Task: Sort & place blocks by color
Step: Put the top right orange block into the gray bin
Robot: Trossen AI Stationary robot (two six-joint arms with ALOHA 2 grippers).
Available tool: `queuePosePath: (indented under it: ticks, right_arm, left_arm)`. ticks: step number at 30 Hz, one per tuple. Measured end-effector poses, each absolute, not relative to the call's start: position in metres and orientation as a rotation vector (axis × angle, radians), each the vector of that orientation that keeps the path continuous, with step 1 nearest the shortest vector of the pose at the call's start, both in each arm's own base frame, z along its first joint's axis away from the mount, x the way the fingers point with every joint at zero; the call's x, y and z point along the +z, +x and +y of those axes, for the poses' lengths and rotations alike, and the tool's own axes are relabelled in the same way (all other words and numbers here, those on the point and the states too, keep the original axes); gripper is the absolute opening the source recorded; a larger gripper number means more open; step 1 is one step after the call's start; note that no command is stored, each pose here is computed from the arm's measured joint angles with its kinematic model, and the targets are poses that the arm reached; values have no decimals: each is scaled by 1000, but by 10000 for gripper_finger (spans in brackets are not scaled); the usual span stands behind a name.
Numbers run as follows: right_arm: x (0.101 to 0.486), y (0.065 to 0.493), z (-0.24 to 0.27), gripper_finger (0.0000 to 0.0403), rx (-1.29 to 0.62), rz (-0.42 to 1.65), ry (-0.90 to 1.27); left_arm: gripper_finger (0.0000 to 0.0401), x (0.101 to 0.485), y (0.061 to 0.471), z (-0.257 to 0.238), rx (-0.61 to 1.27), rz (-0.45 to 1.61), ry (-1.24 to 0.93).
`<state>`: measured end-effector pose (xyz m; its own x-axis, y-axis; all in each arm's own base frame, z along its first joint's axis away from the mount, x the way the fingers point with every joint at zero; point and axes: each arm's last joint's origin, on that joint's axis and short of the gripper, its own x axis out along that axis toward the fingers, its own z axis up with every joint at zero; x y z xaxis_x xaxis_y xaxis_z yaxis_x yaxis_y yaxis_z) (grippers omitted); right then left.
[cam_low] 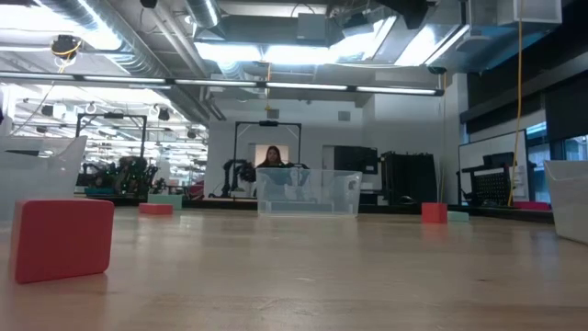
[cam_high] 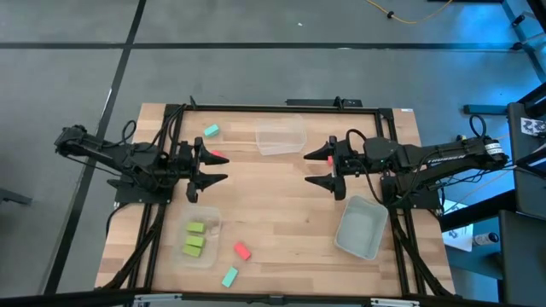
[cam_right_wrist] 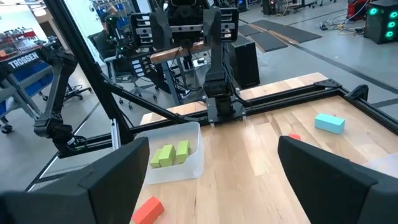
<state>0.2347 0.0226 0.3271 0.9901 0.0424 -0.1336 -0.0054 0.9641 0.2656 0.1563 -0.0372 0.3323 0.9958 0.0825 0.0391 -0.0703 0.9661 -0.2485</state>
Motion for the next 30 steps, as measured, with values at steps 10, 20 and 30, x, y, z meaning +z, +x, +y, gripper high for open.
queuePosePath:
  ticks: [10,20,30]
  right_arm:
    - [327,235,23,359,24,140,268]
    - [327,235,23,359,24,139,268]
    - [327,235,23,359,24,138,271]
  left_arm:
    - [222,332,156,-37,97,-51,-251]
    - [222,332,156,-37,97,-51,-249]
    - [222,332,156,-37,96,-51,-249]
